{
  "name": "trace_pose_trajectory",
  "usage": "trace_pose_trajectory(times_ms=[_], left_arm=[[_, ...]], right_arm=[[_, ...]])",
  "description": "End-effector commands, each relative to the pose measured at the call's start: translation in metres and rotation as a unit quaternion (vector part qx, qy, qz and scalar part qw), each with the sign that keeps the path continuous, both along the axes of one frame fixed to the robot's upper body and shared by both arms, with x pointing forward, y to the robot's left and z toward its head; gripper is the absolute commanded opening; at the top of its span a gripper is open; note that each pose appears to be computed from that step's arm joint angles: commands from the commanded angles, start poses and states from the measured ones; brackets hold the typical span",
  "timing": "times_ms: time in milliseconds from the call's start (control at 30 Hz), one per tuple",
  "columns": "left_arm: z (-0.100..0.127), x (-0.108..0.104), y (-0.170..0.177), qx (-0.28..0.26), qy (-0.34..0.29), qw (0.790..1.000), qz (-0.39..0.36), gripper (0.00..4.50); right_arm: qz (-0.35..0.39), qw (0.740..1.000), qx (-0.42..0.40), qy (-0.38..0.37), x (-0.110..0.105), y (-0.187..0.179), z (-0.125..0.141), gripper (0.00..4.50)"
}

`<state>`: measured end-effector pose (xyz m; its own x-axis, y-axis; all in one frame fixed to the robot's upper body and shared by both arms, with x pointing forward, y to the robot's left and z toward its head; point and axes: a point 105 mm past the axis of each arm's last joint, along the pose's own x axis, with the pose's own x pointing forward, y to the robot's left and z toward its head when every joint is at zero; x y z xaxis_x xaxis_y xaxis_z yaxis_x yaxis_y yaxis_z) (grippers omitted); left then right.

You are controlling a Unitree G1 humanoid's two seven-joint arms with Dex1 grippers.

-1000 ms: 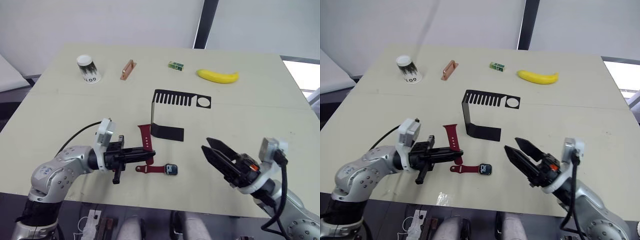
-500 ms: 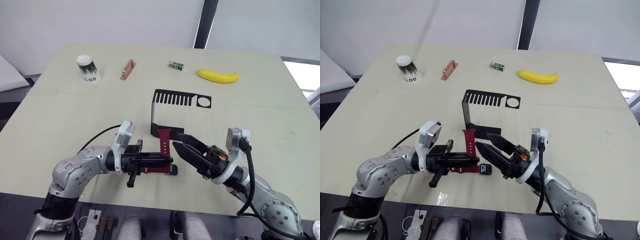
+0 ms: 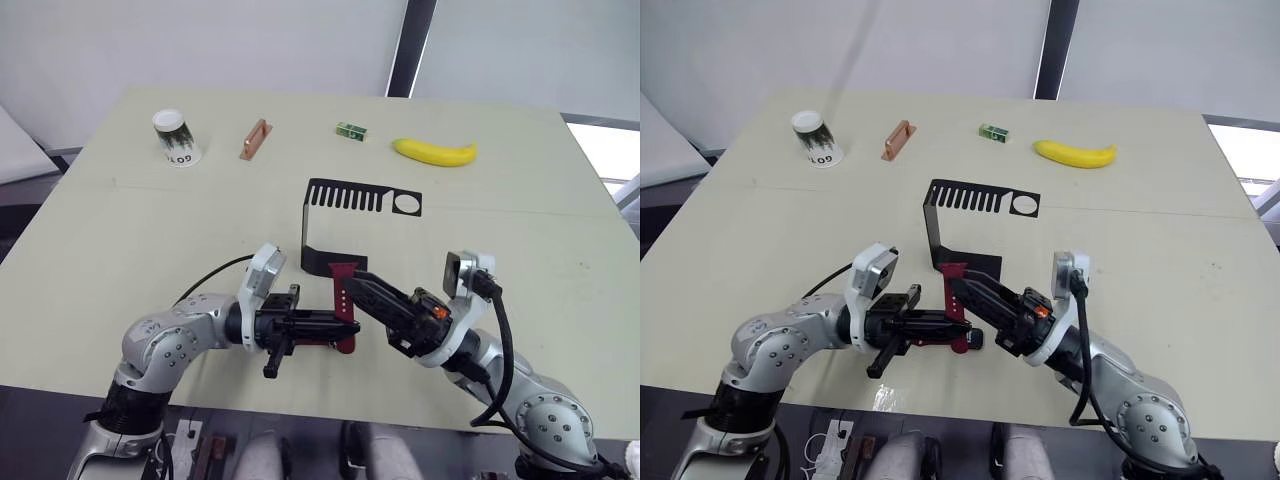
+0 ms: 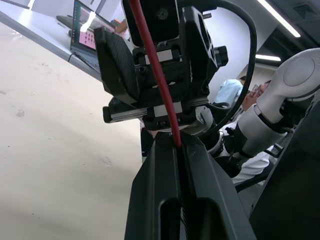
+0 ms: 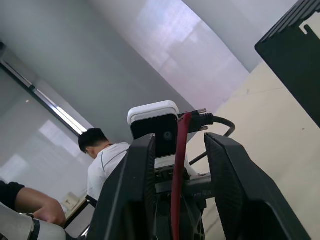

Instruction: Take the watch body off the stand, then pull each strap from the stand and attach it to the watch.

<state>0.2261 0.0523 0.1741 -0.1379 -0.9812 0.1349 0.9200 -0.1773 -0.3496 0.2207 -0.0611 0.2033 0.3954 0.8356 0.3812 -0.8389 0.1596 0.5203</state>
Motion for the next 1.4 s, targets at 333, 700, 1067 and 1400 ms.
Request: trace_pose_trajectory(times_ms=[333, 700, 1067, 1400], left_arm=[[0.0037, -0.0015, -0.0088, -0.022, -0.008, 1.000, -0.008, 0.00], [0.0022, -0.0027, -0.0097, -0.024, -0.005, 1.000, -0.007, 0.00], [0.0001, -0.0034, -0.0104, -0.026, -0.004, 1.000, -0.003, 0.00], [0.0005, -0.0025, -0.0105, -0.031, -0.005, 1.000, 0.002, 0.00]], right_arm=[[0.016, 1.000, 0.016, -0.013, -0.0031, 0.0061, 0.0107, 1.65], [0.016, 1.000, 0.021, -0.011, -0.0023, 0.0080, 0.0117, 1.65], [0.016, 1.000, 0.024, -0.010, -0.0009, 0.0077, 0.0118, 1.65], [0.011, 1.000, 0.020, 0.000, 0.0002, 0.0051, 0.0055, 1.65]])
